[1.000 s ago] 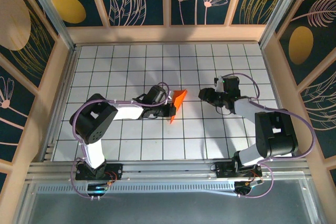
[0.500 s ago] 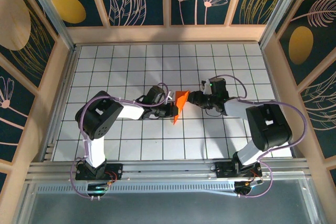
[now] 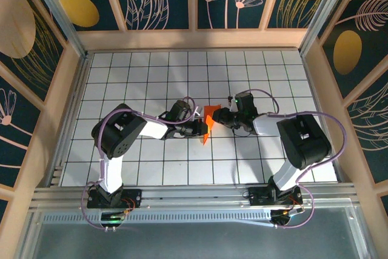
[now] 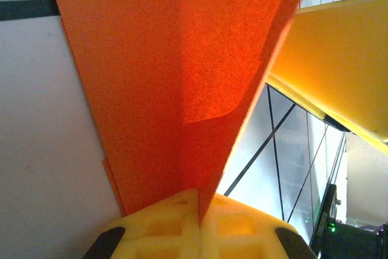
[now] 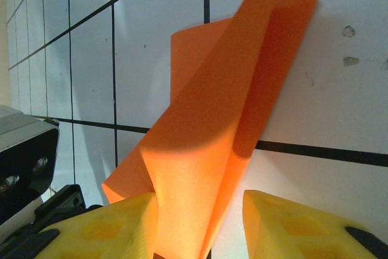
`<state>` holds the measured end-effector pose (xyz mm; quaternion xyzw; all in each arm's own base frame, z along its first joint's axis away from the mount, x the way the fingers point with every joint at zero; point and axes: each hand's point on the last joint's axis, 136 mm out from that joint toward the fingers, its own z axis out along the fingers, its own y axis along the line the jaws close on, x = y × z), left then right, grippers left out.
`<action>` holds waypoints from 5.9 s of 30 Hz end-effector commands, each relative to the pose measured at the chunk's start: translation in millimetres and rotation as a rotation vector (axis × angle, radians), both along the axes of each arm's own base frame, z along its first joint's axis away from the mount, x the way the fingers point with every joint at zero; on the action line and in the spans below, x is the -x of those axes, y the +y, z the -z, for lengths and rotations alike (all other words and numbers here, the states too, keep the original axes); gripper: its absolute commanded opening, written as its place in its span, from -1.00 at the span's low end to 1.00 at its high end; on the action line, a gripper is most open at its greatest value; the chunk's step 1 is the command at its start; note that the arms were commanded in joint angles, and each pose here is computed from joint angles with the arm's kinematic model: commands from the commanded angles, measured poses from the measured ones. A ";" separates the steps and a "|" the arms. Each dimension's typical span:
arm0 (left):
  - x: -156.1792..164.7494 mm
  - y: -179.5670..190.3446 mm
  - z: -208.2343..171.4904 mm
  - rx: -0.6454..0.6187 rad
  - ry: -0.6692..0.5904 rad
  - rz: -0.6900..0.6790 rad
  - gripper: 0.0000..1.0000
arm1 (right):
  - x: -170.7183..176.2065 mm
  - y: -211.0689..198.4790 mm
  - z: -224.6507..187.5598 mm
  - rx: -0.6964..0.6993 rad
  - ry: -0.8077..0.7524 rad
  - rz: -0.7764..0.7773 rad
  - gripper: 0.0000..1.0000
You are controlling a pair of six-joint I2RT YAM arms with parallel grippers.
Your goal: Fold a paper plane with a square sheet of paper (fold left side to right side)
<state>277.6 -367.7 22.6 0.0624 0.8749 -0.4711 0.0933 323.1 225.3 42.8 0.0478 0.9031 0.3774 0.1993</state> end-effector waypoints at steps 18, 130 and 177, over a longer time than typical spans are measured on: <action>2.2 -2.2 5.0 0.046 0.024 0.008 -1.00 | -12.3 12.8 8.4 0.004 0.000 0.005 -0.20; -34.8 33.1 57.6 -0.184 0.078 -0.123 -1.00 | -23.2 6.0 14.5 0.107 0.002 0.004 -1.00; 1.1 2.3 -52.6 0.041 0.046 0.036 -0.84 | 6.8 -10.2 59.2 0.123 0.145 -0.011 -1.00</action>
